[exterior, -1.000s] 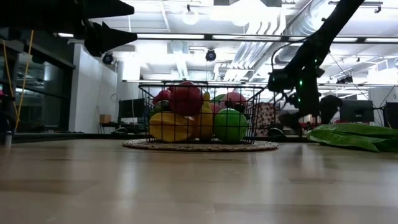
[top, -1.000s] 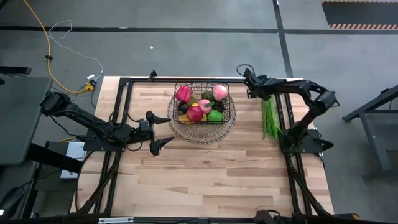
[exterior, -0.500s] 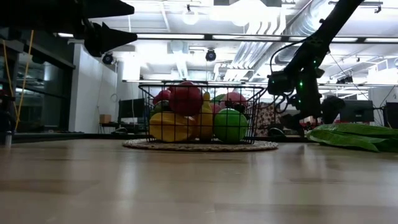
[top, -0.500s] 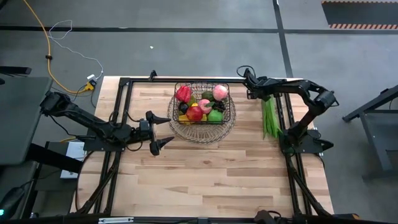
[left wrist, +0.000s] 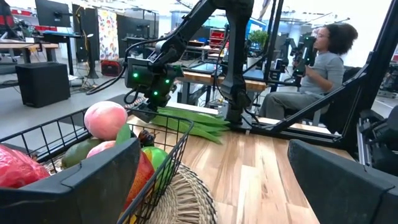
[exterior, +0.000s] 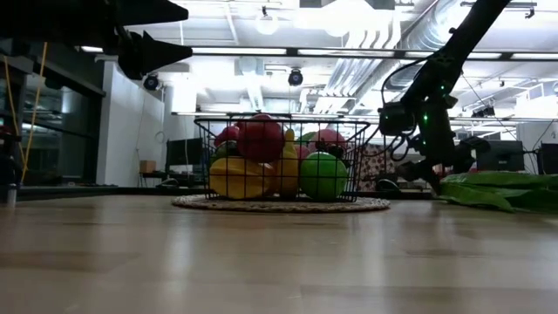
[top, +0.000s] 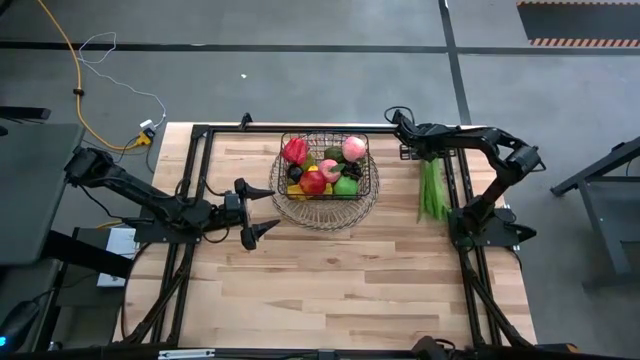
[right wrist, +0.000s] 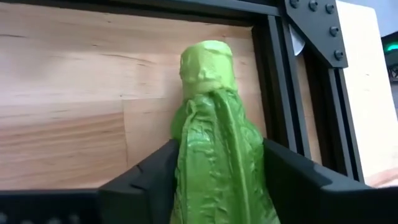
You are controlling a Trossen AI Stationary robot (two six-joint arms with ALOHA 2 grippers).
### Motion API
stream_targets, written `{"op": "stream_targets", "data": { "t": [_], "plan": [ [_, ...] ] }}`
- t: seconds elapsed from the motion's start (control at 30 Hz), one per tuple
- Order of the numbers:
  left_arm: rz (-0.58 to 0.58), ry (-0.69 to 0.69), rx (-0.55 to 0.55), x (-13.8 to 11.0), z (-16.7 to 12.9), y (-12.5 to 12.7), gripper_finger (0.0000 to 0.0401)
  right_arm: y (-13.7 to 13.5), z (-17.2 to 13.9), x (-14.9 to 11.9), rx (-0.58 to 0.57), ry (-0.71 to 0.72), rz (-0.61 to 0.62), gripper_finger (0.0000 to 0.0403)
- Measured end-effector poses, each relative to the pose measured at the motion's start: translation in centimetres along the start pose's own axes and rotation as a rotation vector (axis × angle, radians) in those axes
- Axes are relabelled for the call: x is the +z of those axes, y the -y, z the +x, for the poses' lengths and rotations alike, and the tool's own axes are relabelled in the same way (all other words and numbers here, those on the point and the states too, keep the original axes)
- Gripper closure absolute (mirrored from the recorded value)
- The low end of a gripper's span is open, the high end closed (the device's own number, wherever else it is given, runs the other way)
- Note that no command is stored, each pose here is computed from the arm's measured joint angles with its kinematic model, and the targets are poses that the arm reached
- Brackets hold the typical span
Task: Build produce basket
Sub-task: Put the leaf lettuce into the black wire basket
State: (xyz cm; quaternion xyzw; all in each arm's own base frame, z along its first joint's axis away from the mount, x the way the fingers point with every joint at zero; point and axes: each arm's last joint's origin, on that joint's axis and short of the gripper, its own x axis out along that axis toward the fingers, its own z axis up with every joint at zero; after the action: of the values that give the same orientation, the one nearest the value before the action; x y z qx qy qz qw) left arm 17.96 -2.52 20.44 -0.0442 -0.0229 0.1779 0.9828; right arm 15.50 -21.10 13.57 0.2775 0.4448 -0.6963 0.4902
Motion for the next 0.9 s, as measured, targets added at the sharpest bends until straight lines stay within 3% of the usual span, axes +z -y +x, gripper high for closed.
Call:
{"op": "stream_targets", "data": {
  "t": [0.17, 0.3, 0.5, 0.6, 0.8, 0.9],
  "plan": [
    [0.0, 0.0, 0.0, 0.0, 0.0, 0.0, 0.0006, -0.1, -0.1, -0.1, 0.01, 0.0, -0.074, 0.0238],
    [0.0, 0.0, 0.0, 0.0, 0.0, 0.0, 0.0006, -0.2, -0.9, -0.3, 0.033, 0.006, -0.151, 0.0247],
    [0.0, 0.0, 0.0, 0.0, 0.0, 0.0, 0.0006, 0.7, -5.5, -0.1, 0.145, 0.171, -0.191, 0.0248],
    [0.0, 0.0, 0.0, 0.0, 0.0, 0.0, 0.0006, 2.0, -9.2, 0.0, 0.246, 0.289, -0.223, 0.0249],
    [-0.01, 0.0, 0.0, 0.0, 0.0, 0.0, 0.0006, 3.9, -17.1, 0.2, 0.613, 0.462, -0.369, 0.0249],
    [-0.019, 0.0, 0.0, 0.0, 0.0, 0.0, 0.0006, 4.0, -20.6, 0.2, 0.715, 0.531, -0.446, 0.0249]
  ]
}}
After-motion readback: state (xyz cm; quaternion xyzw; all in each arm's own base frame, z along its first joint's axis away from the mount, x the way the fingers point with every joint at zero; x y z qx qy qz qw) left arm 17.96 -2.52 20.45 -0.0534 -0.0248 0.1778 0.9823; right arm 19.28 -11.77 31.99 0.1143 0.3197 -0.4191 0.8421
